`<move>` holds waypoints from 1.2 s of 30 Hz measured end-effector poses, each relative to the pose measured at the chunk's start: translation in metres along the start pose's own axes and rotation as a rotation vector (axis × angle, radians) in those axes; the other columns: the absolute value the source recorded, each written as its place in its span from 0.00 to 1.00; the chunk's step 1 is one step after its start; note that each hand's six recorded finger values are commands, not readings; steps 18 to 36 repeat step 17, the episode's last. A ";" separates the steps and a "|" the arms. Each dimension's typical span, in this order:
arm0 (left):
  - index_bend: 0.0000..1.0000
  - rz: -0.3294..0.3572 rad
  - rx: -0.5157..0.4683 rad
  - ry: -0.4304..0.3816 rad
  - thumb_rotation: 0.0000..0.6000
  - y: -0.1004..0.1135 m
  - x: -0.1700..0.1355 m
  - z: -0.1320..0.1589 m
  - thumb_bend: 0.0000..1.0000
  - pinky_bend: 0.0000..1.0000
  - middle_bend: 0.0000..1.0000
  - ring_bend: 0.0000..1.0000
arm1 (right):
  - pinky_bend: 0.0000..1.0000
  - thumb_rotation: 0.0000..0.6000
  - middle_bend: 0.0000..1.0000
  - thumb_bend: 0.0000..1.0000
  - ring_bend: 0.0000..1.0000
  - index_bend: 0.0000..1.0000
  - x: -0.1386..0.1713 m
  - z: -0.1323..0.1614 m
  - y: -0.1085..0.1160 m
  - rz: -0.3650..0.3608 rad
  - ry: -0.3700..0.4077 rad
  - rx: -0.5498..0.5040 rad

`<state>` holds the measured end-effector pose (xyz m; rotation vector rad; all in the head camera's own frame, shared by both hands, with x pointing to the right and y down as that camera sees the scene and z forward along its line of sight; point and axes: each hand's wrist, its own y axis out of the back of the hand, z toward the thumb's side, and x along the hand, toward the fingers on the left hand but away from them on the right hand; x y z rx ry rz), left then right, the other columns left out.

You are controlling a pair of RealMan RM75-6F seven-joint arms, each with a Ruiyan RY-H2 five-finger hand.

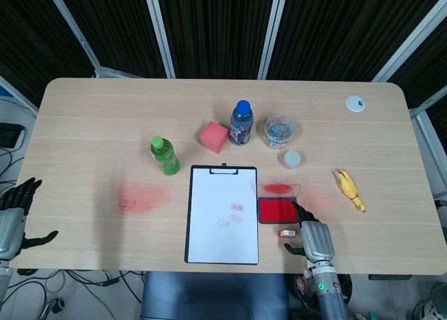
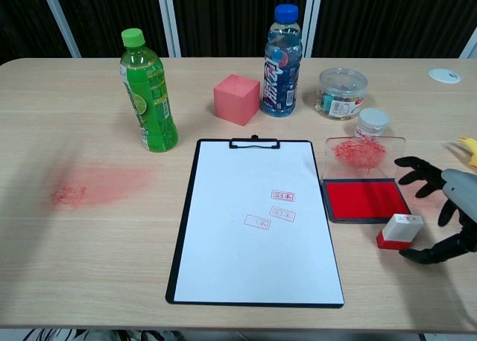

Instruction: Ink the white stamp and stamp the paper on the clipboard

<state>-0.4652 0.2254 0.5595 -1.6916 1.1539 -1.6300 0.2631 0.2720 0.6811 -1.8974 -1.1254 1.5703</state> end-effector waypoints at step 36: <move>0.00 0.007 0.060 -0.028 1.00 0.003 -0.008 -0.003 0.01 0.00 0.00 0.00 | 0.19 1.00 0.00 0.05 0.00 0.00 0.039 -0.073 0.149 -0.223 0.032 0.244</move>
